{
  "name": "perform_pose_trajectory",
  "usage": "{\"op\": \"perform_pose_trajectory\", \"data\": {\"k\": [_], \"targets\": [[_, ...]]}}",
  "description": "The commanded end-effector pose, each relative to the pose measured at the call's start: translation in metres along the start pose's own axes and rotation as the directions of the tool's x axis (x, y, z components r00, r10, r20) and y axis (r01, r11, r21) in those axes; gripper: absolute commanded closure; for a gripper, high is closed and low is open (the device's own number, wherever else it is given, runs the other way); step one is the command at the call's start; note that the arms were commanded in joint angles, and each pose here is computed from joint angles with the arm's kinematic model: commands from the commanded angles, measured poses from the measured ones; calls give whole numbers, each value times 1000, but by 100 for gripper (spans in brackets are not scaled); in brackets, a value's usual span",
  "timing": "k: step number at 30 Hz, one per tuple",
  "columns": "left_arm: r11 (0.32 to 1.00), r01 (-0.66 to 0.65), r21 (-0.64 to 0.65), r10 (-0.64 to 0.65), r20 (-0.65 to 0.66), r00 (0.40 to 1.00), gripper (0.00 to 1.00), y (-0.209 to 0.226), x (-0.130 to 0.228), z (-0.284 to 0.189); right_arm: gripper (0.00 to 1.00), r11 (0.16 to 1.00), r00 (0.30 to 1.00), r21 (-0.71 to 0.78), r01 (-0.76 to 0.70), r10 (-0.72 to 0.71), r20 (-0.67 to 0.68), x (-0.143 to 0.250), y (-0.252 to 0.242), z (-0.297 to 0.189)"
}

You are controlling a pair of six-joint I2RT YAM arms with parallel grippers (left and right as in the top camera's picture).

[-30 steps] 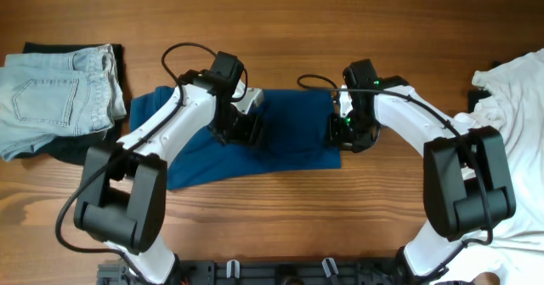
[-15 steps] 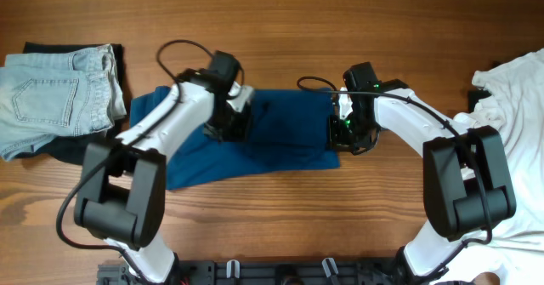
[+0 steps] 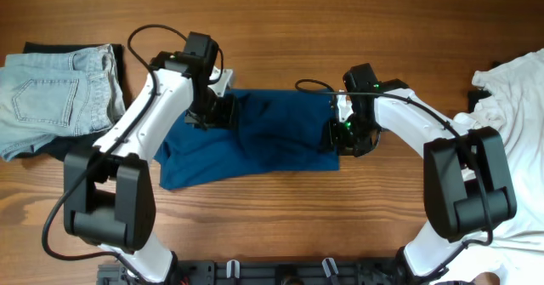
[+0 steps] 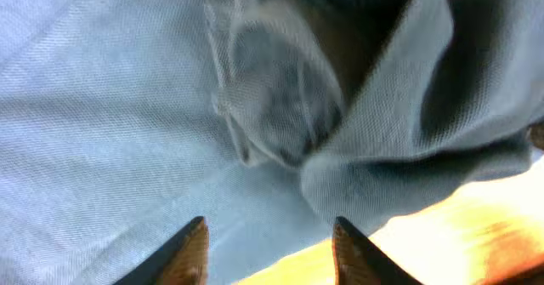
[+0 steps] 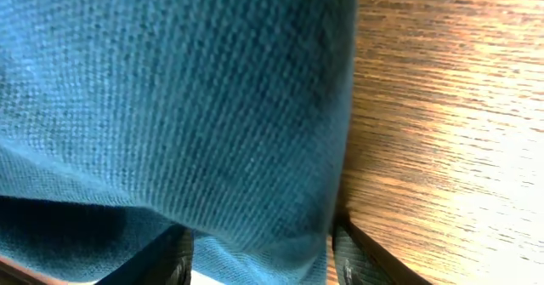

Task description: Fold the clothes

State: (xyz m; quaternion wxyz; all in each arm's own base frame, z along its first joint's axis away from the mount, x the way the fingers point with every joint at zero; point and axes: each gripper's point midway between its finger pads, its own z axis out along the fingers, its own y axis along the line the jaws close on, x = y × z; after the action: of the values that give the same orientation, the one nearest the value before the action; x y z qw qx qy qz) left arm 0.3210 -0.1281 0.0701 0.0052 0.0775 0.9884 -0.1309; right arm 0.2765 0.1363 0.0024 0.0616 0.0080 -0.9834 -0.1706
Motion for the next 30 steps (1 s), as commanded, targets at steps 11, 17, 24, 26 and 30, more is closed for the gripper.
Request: {"op": "perform_pose_trajectory", "data": {"k": [11,17,24,26,30], "targets": [[860,510,-31,-503,122,856,31,134,-3,-41,83,939,955,-331,96,7,297,-21,87,-106],[815,577,52,-579,70,812,12,157,17,-34,88,931,959,-362,35,70,273,-40,99,-82],[780,623,54,-625,58,778,5,179,34,-4,89,917,983,-374,-140,174,58,-41,98,-7],[784,618,56,-620,66,782,4,183,37,0,91,910,976,-365,-197,215,9,-40,93,9],[791,606,86,-611,63,789,4,183,39,10,92,905,976,-374,-203,217,-5,-44,92,21]]}}
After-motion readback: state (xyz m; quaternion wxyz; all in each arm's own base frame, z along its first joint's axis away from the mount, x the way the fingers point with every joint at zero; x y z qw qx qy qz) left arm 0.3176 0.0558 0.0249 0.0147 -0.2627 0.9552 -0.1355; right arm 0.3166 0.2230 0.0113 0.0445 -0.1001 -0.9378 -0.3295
